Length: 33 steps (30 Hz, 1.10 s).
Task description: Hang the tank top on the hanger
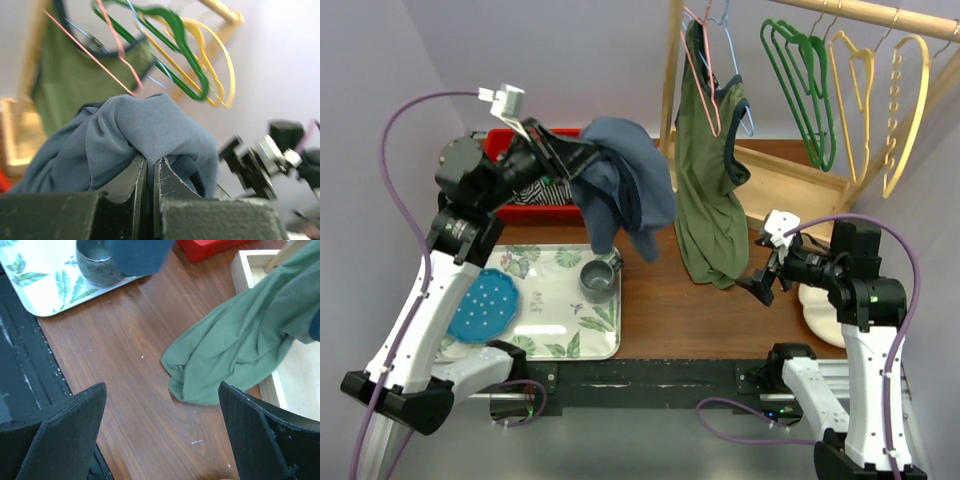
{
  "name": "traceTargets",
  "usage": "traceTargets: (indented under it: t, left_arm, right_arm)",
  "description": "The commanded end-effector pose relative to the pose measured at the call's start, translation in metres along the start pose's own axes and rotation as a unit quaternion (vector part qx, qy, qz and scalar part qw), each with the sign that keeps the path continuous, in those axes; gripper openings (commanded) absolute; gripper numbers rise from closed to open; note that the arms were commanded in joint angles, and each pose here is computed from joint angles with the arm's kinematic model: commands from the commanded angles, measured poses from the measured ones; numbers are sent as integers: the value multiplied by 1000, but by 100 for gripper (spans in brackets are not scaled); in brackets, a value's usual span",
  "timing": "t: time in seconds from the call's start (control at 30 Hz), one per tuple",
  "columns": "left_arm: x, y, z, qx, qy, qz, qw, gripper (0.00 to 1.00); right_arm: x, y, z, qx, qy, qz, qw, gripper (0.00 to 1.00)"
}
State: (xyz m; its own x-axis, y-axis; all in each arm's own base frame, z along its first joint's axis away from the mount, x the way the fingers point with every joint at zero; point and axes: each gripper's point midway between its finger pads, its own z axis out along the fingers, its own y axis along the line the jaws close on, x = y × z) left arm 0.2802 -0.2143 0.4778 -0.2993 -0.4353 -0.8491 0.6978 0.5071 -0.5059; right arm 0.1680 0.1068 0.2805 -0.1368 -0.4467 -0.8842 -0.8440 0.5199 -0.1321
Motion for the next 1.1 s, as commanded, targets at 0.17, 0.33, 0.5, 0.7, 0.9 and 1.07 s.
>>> traceTargets:
  t: [0.17, 0.33, 0.5, 0.7, 0.9, 1.07]
  left_arm:
    - [114, -73, 12, 119, 111, -86, 983, 0]
    - [190, -83, 18, 118, 173, -117, 971, 0]
    - [269, -62, 31, 72, 239, -119, 961, 10]
    - [328, 4, 34, -27, 293, -33, 955, 69]
    - [304, 26, 15, -71, 283, 61, 954, 75]
    - [312, 17, -18, -33, 317, 65, 945, 75]
  right_arm:
    - [-4, 13, 4, -48, -19, -6, 999, 99]
    - [8, 8, 1, -32, 13, -20, 999, 99]
    - [26, 5, 4, -32, 44, -17, 998, 99]
    - [55, 6, 17, -56, 78, 13, 995, 99]
    - [79, 19, 36, -135, 97, 44, 985, 96]
    - [87, 35, 71, -168, 145, 4, 975, 94]
